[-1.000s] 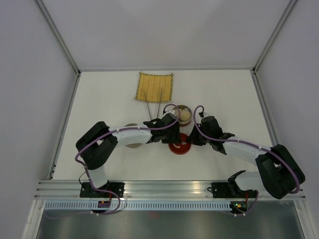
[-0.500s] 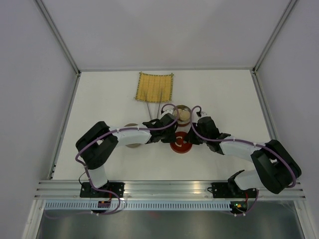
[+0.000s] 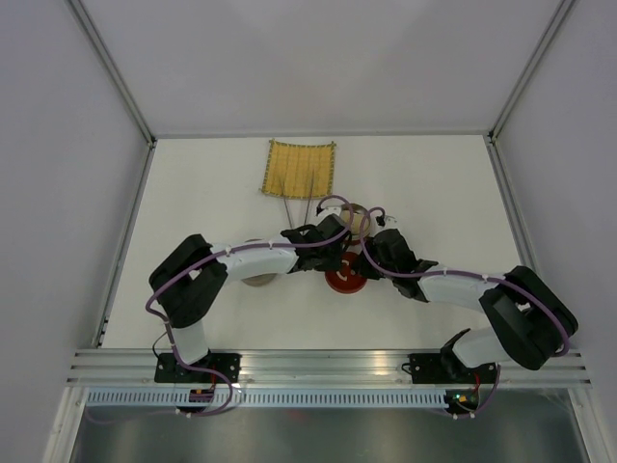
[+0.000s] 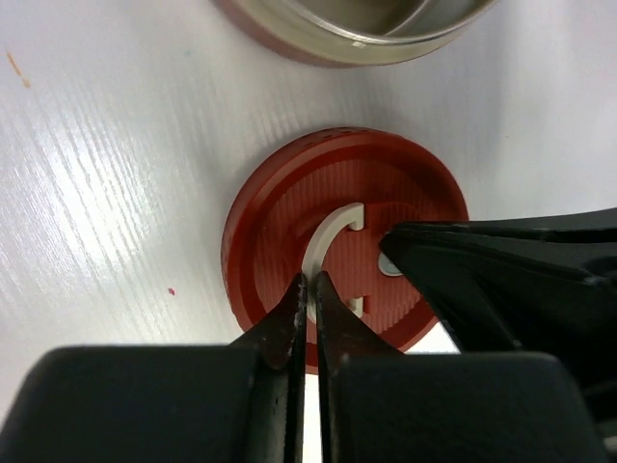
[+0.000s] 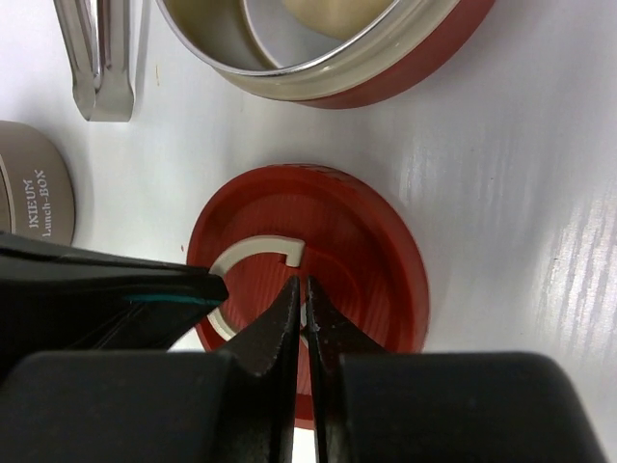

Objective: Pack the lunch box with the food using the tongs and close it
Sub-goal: Pick up the box lid from the center of the board.

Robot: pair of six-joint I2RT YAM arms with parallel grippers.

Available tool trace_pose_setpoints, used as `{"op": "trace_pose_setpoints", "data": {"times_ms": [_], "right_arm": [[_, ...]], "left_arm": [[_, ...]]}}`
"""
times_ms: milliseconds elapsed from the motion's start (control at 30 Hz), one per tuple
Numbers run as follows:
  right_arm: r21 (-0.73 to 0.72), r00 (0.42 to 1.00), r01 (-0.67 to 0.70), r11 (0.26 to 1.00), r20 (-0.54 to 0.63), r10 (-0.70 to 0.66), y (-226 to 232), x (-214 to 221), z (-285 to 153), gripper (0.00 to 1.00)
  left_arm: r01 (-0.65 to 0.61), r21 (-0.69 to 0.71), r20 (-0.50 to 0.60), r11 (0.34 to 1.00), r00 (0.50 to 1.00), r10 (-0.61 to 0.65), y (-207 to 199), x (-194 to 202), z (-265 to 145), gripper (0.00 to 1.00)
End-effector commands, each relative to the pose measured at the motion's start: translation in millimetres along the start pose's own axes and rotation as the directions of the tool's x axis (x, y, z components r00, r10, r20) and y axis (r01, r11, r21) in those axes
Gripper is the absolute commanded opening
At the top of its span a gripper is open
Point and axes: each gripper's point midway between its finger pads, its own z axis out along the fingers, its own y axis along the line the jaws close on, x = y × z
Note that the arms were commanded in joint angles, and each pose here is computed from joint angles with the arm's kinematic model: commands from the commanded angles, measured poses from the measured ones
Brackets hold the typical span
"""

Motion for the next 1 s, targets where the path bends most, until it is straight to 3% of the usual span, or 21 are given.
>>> {"op": "trace_pose_setpoints", "data": {"times_ms": [0,200,333,433,500,700,800,900,967], "right_arm": [[0.152,0.992,0.002,0.988,-0.125,0.018,-38,46,-2,0.11],[0.185,0.993,-0.034,0.982,-0.103,0.054,-44,47,-2,0.11],[0.201,0.994,-0.035,0.979,-0.091,0.054,-47,44,-4,0.1],[0.207,0.995,-0.035,0.978,-0.083,0.053,-48,43,-7,0.1],[0.217,0.995,-0.035,0.976,-0.08,0.053,-50,43,-9,0.11],[0.208,0.996,-0.046,0.977,-0.059,0.059,-45,35,-18,0.13],[0.196,0.996,-0.043,0.98,-0.065,0.056,-36,29,-26,0.18],[0.168,0.998,-0.032,0.985,-0.052,0.041,-22,14,-40,0.32],[0.151,0.999,-0.032,0.988,-0.002,0.033,-10,-6,-57,0.49]], "left_arm": [[-0.073,0.052,0.079,0.996,0.995,0.069,-37,-21,-7,0.04],[-0.067,0.041,0.067,0.997,0.996,0.064,-36,-13,-7,0.08],[-0.079,0.019,0.047,0.997,0.996,0.078,-31,-5,0,0.25],[-0.09,-0.019,0.025,0.996,0.996,0.09,-22,1,7,0.27],[-0.093,-0.034,0.016,0.995,0.995,0.094,-18,5,12,0.25],[-0.094,-0.076,0.049,0.993,0.994,0.098,-12,-1,14,0.04],[-0.113,-0.094,0.073,0.989,0.99,0.12,-10,-8,11,0.02],[-0.145,-0.105,0.096,0.984,0.983,0.155,-8,-18,0,0.02],[-0.172,-0.111,0.115,0.979,0.976,0.184,-6,-25,-13,0.02]]}}
